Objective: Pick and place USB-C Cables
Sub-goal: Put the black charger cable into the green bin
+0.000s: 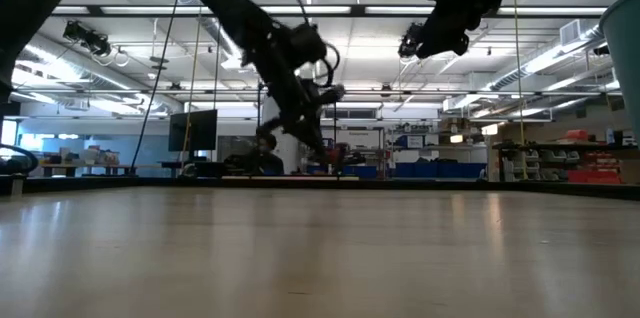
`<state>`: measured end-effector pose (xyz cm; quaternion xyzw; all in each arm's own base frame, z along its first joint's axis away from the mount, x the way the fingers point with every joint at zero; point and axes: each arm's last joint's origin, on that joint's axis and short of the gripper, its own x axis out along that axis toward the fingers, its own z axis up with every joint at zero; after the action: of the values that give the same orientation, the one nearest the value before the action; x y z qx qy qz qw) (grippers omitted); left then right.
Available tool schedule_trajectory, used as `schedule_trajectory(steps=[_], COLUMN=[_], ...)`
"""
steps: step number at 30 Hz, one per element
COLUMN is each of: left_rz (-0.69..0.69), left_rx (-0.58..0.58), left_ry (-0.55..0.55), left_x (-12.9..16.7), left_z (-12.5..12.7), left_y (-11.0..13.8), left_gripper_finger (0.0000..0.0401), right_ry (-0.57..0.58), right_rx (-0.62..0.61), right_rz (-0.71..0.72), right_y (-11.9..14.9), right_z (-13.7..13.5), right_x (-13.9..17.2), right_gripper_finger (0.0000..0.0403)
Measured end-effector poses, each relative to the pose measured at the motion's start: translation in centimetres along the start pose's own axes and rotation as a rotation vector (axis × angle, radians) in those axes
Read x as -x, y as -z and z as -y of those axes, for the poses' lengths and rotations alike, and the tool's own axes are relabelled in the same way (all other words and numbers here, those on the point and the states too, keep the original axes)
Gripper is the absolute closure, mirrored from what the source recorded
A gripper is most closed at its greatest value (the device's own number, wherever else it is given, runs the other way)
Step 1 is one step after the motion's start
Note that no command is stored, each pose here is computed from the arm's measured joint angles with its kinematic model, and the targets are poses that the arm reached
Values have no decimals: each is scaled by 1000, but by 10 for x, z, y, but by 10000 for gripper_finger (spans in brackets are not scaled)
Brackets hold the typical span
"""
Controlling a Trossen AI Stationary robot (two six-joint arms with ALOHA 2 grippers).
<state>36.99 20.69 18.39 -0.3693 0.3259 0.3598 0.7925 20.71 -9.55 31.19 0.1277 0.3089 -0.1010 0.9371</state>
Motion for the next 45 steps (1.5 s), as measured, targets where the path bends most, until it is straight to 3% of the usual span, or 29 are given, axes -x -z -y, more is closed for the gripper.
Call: schedule_trajectory(steps=[7, 13, 17, 21, 26, 29, 32, 38, 45], left_rz=[108, 254, 343, 363, 367, 396, 412, 474, 448], left_rx=[-52, -56, -87, -133, -168, -164, -192, -258, -332], left_ry=[86, 140, 168, 181, 178, 231, 341, 513, 621], left_x=[75, 151, 186, 201, 206, 209, 213, 225, 226], left_z=[55, 91, 107, 114, 118, 122, 130, 145, 163], left_y=[15, 40, 58, 71, 78, 75, 72, 73, 92], left_gripper_finger=[390, 391, 391, 391, 391, 391, 390, 388, 390], right_ry=[8, -83, -160, -393, -740, -818, -816, -770, -551], right_rx=[46, 9, -27, -18, -24, 2, -19, -125, -198], right_rz=[-43, -80, -89, -10, 222, 349, 401, 305, 252], right_y=[5, 10, 11, 3, -31, -49, -55, -44, -11], right_z=[12, 16, 14, 7, -10, -20, -26, -34, -47], right_x=[4, 6, 7, 8, 16, 25, 28, 30, 77], right_gripper_finger=[195, 195, 195, 195, 195, 195, 195, 196, 212])
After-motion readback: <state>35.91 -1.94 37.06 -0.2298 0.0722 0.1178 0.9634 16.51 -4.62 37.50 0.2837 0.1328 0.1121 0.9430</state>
